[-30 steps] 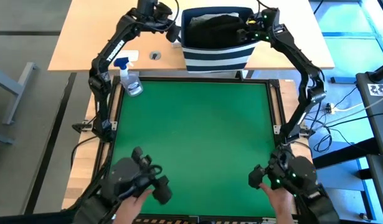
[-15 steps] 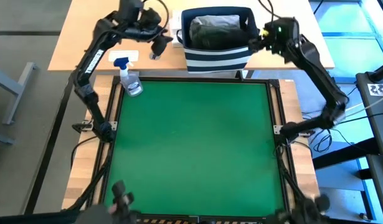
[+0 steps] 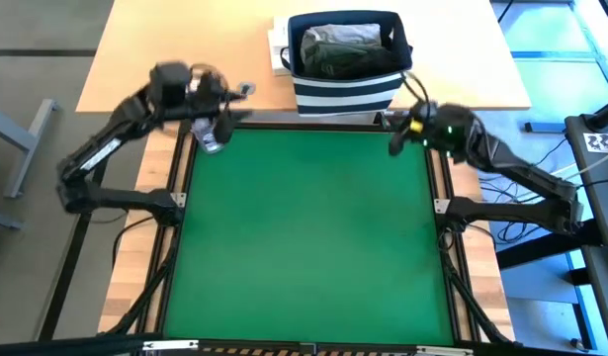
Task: Fold Laundry from Bin
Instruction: Return to Home Position
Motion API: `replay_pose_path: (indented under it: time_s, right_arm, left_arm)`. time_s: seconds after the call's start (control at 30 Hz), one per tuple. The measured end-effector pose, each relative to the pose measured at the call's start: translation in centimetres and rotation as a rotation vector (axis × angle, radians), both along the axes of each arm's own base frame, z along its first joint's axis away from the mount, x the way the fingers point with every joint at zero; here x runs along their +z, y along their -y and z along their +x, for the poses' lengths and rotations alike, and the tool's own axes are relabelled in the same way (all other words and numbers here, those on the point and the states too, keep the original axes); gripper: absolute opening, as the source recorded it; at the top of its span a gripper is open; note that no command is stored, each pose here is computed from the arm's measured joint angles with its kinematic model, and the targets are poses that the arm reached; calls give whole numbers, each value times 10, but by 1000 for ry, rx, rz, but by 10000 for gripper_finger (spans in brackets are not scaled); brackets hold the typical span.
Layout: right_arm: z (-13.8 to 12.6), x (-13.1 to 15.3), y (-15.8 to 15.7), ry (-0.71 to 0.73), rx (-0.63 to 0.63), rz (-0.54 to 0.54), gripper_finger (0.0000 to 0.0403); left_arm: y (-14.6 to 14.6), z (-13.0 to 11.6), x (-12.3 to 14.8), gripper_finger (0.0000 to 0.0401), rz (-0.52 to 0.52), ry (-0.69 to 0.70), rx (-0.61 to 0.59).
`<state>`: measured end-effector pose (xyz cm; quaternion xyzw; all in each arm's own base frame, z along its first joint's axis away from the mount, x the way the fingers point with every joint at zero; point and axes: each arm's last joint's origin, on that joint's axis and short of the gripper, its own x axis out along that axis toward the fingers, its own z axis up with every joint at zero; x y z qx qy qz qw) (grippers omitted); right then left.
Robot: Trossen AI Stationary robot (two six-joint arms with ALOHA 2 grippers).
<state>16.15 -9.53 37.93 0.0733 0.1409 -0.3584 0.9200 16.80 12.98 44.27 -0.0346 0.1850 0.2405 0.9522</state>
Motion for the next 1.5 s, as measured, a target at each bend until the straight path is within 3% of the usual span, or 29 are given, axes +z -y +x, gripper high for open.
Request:
replay_pose_path:
  time_s: [0.1, 0.2, 0.37, 0.5, 0.67, 0.93, 1.13, 1.5]
  right_arm:
    - [1, -26, -15, 72, 137, 12, 26]
    - [1, -53, -26, 56, 259, 45, 36]
    - [-4, -70, -39, 70, 357, 166, 39]
    - [1, -87, -52, 69, 546, 69, 39]
    - [-4, -122, -61, 131, 591, 43, 40]
    - [-23, -169, -68, 287, 662, 56, 40]
    - [-37, -197, -71, 323, 656, 76, 40]
    - [-54, -221, -76, 299, 655, 140, 40]
  left_arm:
    - [22, -9, -24, 224, -19, 36, -56]
    - [34, -18, -44, 224, -10, 8, -70]
    - [52, -23, -73, 224, -20, 51, -167]
    - [62, -18, -120, 224, -31, 108, -199]
    - [73, -22, -183, 224, -63, 183, -188]
    - [90, -40, -247, 224, -69, 332, -233]
    - [96, -57, -277, 224, -47, 398, -228]
    - [99, -69, -280, 224, -41, 373, -215]
